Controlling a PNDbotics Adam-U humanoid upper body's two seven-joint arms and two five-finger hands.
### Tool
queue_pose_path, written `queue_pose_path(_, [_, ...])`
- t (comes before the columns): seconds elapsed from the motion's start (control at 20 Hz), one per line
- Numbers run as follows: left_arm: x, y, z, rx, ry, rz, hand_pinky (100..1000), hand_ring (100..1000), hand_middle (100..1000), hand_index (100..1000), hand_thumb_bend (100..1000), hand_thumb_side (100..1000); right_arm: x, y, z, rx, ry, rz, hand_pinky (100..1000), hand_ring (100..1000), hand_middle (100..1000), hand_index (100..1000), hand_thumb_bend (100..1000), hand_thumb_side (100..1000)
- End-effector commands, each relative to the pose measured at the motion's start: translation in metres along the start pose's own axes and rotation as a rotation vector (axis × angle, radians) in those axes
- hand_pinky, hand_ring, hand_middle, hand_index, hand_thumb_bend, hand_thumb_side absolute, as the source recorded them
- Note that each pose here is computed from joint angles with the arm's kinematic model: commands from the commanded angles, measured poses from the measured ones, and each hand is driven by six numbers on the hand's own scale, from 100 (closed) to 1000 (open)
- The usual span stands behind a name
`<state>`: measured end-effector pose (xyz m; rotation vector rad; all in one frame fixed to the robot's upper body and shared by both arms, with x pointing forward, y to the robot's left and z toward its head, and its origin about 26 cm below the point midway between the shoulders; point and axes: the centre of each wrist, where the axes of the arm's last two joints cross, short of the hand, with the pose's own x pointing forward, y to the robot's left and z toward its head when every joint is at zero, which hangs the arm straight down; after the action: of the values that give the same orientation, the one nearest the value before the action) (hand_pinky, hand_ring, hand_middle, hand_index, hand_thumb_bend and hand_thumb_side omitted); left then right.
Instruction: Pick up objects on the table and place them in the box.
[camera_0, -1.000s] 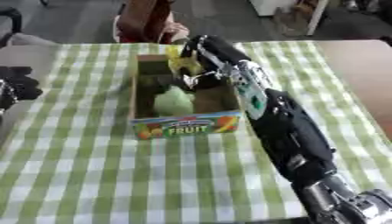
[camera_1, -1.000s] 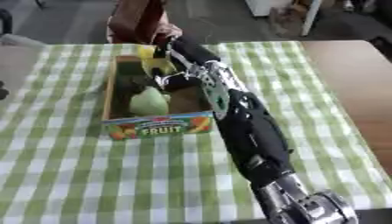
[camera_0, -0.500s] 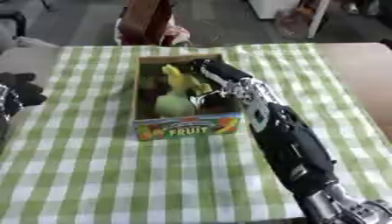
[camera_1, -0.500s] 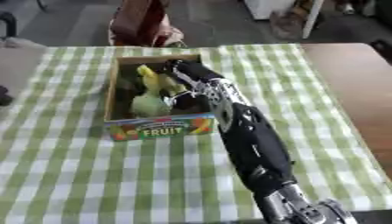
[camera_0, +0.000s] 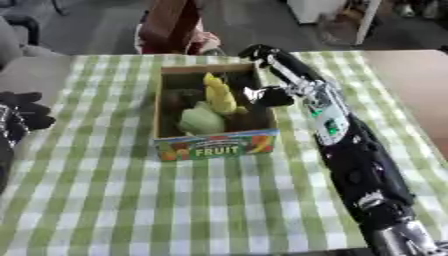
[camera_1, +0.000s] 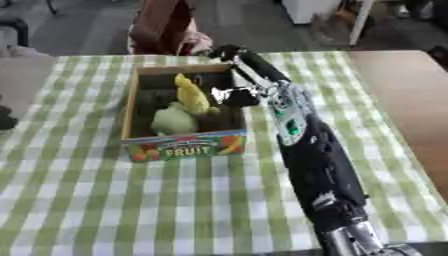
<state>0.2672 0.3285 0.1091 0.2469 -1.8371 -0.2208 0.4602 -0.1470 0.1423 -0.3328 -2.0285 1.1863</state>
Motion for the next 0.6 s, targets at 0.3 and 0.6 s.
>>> queue_pose_path(0.3, [0.003,0.003,-0.002,0.01,-0.057,-0.002,738,630,592,778,100,929,0.01,-0.059,0.023,-0.282,-0.108,-0.134,692,788,821,853,100,156])
queue_pose_path(0.6, [0.002,-0.002,-0.004,0.023,-0.079,0.039,740,630,595,778,100,932,0.012,-0.073,0.045,-0.374,-0.137,-0.279,649,724,769,835,100,230])
